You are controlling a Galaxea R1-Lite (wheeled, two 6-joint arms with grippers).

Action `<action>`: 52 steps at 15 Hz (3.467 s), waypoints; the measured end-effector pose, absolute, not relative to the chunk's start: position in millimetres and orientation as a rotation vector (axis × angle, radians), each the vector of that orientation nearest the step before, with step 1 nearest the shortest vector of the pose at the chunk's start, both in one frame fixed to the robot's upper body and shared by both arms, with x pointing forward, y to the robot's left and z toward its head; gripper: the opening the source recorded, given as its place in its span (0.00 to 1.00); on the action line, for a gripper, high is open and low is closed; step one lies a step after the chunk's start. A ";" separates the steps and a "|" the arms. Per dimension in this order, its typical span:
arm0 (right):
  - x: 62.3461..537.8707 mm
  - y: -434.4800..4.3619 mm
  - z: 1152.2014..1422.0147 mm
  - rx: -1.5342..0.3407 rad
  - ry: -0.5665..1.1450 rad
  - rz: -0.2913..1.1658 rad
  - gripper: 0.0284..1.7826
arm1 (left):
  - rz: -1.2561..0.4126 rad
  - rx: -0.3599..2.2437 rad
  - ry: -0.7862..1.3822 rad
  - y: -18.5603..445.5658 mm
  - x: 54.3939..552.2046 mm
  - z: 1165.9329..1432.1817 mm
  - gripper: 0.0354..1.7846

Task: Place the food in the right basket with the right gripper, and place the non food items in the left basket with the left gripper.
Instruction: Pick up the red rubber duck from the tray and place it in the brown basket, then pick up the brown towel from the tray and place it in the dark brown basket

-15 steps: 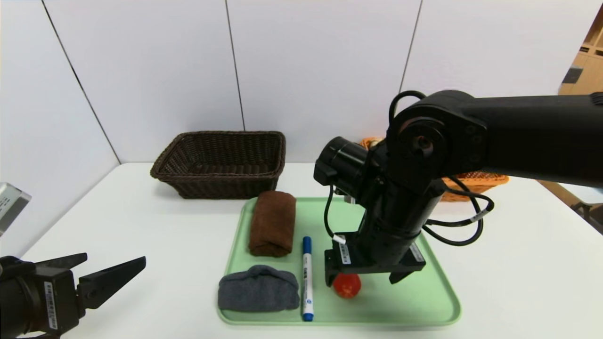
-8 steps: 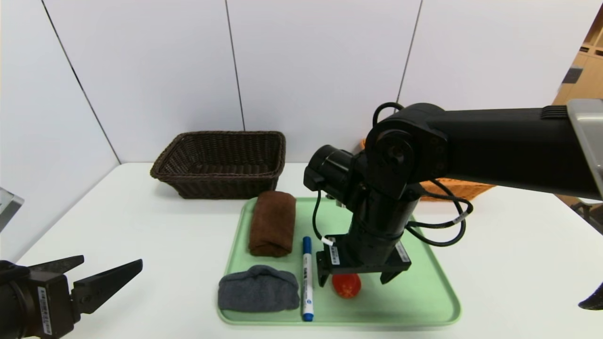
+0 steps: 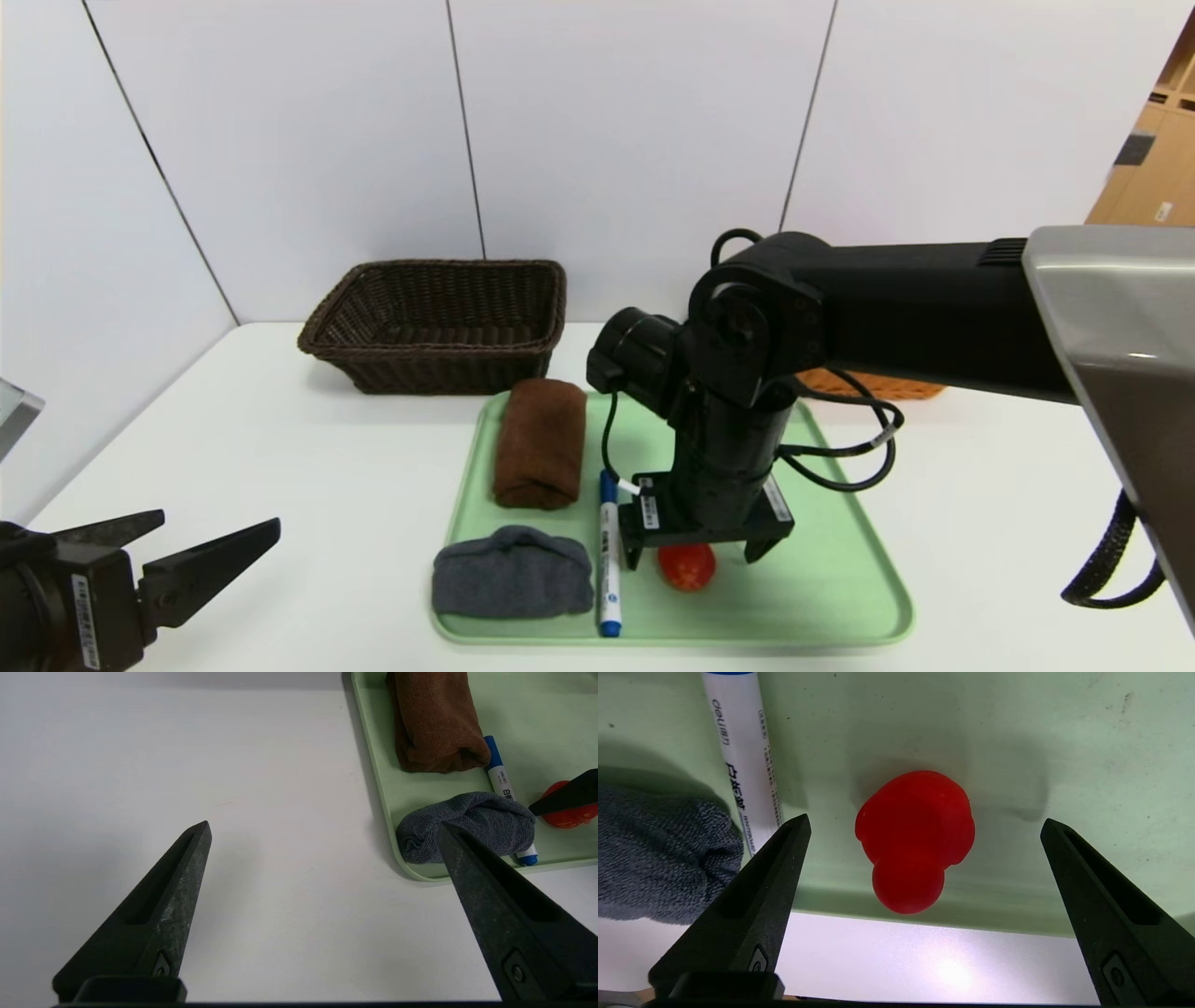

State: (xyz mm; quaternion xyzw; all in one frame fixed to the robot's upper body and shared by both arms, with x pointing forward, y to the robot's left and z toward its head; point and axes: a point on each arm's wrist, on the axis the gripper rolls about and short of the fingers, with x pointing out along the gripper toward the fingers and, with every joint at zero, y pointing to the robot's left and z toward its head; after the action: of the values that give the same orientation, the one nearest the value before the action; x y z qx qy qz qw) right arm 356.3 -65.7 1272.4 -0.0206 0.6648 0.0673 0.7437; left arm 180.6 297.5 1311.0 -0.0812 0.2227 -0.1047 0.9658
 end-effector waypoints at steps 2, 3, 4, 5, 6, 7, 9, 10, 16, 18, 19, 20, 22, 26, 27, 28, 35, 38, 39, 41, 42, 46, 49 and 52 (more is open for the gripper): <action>357.7 -64.3 1268.2 -0.051 1.464 0.142 0.75 | -0.212 -0.163 0.454 297.7 180.0 1309.7 0.94; 358.1 -63.9 1266.7 -0.053 1.468 0.140 0.66 | -0.213 -0.164 0.454 297.8 179.8 1309.5 0.94; 358.4 -63.6 1265.4 -0.056 1.471 0.138 0.58 | -0.213 -0.163 0.455 297.9 179.6 1309.1 0.94; 358.6 -63.4 1264.7 -0.057 1.472 0.137 0.52 | -0.213 -0.163 0.455 297.9 179.6 1308.9 0.94; 358.8 -63.2 1264.2 -0.057 1.473 0.136 0.47 | -0.213 -0.163 0.456 297.9 179.5 1308.6 0.94; 358.9 -63.1 1264.1 -0.058 1.473 0.136 0.43 | -0.213 -0.162 0.457 297.9 179.4 1308.1 0.94; 359.1 -62.8 1263.0 -0.057 1.476 0.134 0.39 | -0.212 -0.162 0.460 298.1 179.2 1307.3 0.94; 359.1 -62.8 1263.7 -0.056 1.474 0.134 0.39 | -0.212 -0.162 0.460 298.2 179.0 1307.1 0.94; 363.5 -58.1 1319.0 0.106 1.167 0.344 0.36 | -0.210 -0.157 0.470 299.4 176.3 1302.1 0.94; 368.2 -52.7 1343.7 0.136 0.968 0.477 0.35 | -0.210 -0.155 0.475 299.4 176.1 1300.6 0.94; 370.9 -49.4 1354.6 0.137 0.867 0.538 0.35 | -0.210 -0.153 0.478 299.5 176.0 1299.7 0.94; 374.2 -45.0 1364.1 0.138 0.763 0.594 0.35 | -0.209 -0.153 0.479 299.5 176.0 1299.3 0.94; 383.5 -34.3 1374.2 0.142 0.584 0.667 0.34 | -0.210 -0.152 0.480 299.4 176.0 1298.9 0.94; 414.0 -8.3 1357.2 0.100 0.335 0.702 0.34 | -0.209 -0.149 0.485 299.2 176.6 1298.3 0.94; 420.7 -1.6 1349.4 0.110 0.298 0.705 0.34 | -0.208 -0.149 0.487 299.2 176.7 1298.2 0.94; 427.0 4.2 1341.2 0.122 0.269 0.706 0.33 | -0.209 -0.148 0.487 299.1 176.9 1298.1 0.94; 464.5 17.9 1282.8 0.142 0.224 0.674 0.47 | -0.202 -0.142 0.506 299.5 176.1 1293.0 0.94; 471.9 15.7 1272.6 0.139 0.233 0.653 0.62 | -0.203 -0.140 0.510 299.5 176.0 1292.0 0.94; 473.0 14.6 1272.9 0.140 0.230 0.648 0.66 | -0.203 -0.139 0.512 299.6 175.9 1291.2 0.94; 470.3 11.9 1283.6 0.147 0.214 0.650 0.73 | -0.202 -0.139 0.512 299.6 175.9 1290.8 0.94; 466.9 8.6 1295.2 0.153 0.202 0.648 0.76 | -0.202 -0.140 0.511 299.6 175.8 1291.1 0.94; 435.2 -17.9 1348.3 0.129 0.309 0.599 0.84 | -0.204 -0.142 0.506 299.6 175.8 1291.9 0.94; 404.6 -42.4 1367.9 0.102 0.512 0.545 0.88 | -0.204 -0.142 0.505 299.6 175.8 1292.2 0.94; 388.3 -52.0 1355.1 0.123 0.745 0.457 0.90 | -0.204 -0.143 0.504 299.6 175.8 1292.4 0.94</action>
State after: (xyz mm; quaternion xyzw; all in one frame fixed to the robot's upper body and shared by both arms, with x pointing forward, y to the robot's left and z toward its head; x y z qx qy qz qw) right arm 388.3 -52.0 1355.1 0.0595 0.3607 0.2212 0.9041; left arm 175.8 299.6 1292.4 -0.0705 0.2487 -0.1008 0.9608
